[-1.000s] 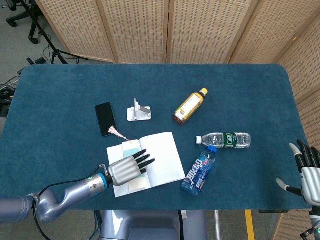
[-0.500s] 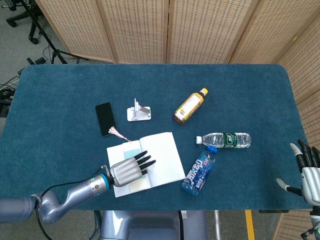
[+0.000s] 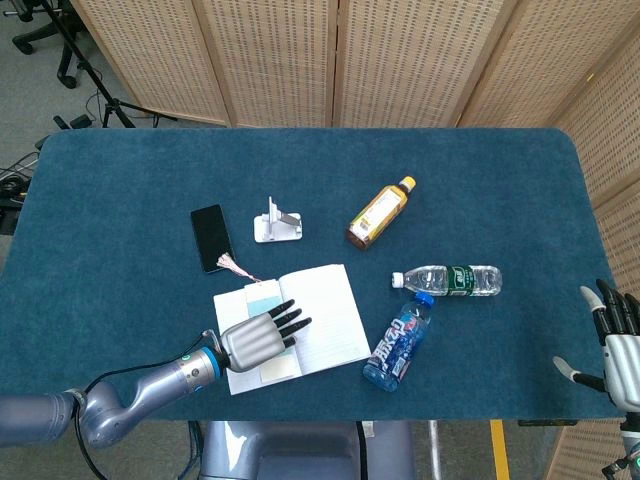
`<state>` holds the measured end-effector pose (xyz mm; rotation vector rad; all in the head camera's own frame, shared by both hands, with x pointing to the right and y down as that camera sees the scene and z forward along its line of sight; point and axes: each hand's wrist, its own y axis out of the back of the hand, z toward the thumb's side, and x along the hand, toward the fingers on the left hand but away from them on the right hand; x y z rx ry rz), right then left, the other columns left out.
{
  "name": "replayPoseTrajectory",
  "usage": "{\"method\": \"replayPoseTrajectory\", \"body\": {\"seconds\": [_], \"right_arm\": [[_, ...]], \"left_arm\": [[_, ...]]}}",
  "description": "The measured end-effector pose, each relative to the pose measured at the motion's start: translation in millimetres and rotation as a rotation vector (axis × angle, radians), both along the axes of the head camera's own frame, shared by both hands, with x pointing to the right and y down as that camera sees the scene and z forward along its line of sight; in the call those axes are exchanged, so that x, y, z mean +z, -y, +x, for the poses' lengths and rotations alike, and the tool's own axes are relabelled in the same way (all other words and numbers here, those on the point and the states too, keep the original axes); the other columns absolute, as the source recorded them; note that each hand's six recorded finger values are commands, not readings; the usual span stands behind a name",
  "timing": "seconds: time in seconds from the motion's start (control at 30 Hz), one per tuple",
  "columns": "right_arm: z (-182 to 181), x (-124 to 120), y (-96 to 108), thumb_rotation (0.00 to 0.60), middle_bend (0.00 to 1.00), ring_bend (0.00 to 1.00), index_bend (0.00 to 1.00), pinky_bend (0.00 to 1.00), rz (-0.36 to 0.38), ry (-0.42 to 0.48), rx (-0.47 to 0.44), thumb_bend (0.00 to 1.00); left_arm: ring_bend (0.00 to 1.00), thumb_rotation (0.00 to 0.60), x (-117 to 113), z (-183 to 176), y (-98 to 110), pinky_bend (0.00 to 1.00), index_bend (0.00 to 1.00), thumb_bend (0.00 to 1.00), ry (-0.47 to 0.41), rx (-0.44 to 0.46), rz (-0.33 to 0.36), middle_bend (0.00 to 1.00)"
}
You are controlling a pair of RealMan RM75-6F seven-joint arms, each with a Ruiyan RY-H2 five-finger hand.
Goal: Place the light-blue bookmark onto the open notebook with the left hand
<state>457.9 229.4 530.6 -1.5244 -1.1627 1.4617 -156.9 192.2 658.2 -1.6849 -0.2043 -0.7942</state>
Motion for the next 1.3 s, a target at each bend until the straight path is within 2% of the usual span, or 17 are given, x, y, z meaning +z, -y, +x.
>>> {"method": "replayPoseTrajectory", "body": {"seconds": [0.2,0.63,0.8,1.07,1.17,1.3], "right_arm": [[0,0,0,0.6,0.0,0.0,0.0,0.0,0.002,0.002,0.001,0.0],[1,-1,0,0.6,0.0,0.0,0.0,0.0,0.004,0.002,0.002,0.0],[0,0,0,0.6,0.0,0.0,0.0,0.0,0.001,0.002,-0.002,0.0],[-2,1,-1,0.6,0.0,0.0,0.0,0.0,-0.008,0.001,-0.009,0.0],[-2,2,-1,0.6,0.0,0.0,0.0,0.0,-0.011,-0.001,-0.01,0.0],[-4,3,-1,0.6,0.0,0.0,0.0,0.0,-0.015,-0.005,-0.015,0.0]], "left_arm": [[0.0,0.6,0,2,-2,0.0,0.26,0.27,-0.002,0.001,0.0,0.0],[0.0,0.6,-3,-2,2,0.0,0.01,0.27,-0.006,-0.03,-0.004,0.0],[0.0,0.6,-7,-13,12,0.0,0.0,0.27,0.002,-0.094,-0.038,0.0],[0.0,0.6,-9,-33,26,0.0,0.0,0.27,0.023,-0.195,-0.05,0.0],[0.0,0.6,-10,-44,32,0.0,0.0,0.27,0.03,-0.265,-0.045,0.0],[0.0,0.6,-16,-60,40,0.0,0.0,0.26,0.022,-0.377,-0.004,0.0]]}}
